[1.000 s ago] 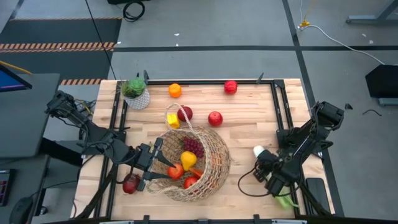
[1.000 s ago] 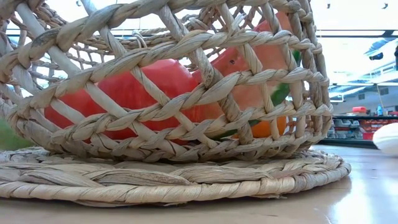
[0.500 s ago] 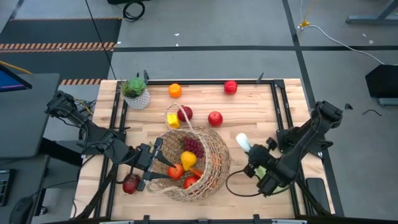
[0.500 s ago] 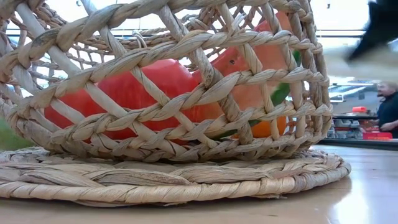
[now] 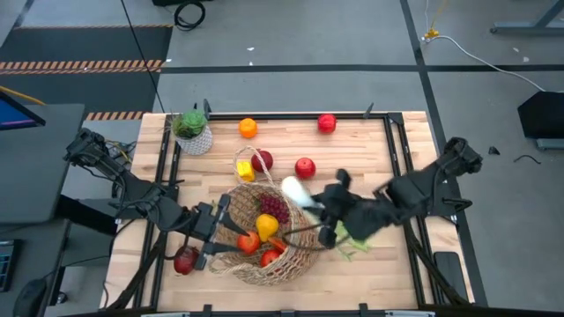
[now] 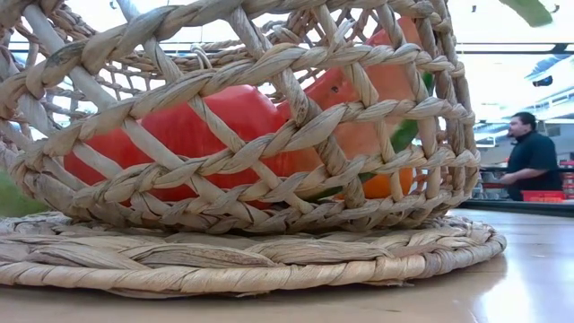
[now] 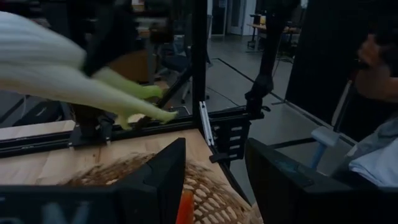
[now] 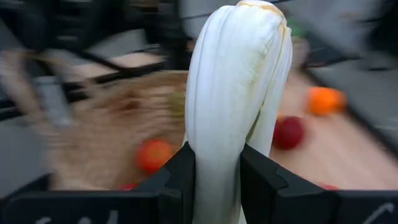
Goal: Build produce basket
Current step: Put the celery into the basket
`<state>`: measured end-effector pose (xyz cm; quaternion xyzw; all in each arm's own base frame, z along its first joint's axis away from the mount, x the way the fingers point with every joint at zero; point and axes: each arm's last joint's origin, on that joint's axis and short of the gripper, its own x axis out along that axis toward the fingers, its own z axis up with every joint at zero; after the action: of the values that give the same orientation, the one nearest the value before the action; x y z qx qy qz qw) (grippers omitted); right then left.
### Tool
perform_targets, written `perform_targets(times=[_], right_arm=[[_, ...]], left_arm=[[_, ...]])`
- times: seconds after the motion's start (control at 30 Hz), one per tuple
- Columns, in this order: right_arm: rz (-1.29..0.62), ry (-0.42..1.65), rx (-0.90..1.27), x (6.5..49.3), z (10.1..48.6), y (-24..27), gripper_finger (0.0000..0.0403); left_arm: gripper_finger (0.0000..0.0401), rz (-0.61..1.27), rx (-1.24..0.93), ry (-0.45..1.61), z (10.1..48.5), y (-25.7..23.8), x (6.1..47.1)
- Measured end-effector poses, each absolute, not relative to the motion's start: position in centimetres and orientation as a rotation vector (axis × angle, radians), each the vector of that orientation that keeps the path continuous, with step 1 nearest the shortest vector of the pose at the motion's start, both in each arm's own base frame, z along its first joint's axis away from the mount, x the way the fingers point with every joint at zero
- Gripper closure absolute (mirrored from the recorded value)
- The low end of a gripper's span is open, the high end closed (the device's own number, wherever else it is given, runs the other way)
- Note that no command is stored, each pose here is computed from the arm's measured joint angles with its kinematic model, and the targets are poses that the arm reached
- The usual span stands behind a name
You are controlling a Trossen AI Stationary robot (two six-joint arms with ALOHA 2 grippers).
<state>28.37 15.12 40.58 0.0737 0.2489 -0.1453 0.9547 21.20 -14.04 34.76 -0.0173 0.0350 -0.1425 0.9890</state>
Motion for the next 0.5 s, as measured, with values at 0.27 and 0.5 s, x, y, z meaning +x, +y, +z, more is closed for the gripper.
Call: perform_targets(times=[0.27,0.5], right_arm=[[-0.09,0.64,0.374,30.5,39.9,12.5,0.0302],[-0.029,0.641,0.42,31.6,38.5,12.0,0.0292]], left_arm=[[0.0229,-0.215,0.001,0.027,35.1,-13.8,21.3],[0.0229,-0.121,0.107,-0.039,35.5,-13.8,21.7]])
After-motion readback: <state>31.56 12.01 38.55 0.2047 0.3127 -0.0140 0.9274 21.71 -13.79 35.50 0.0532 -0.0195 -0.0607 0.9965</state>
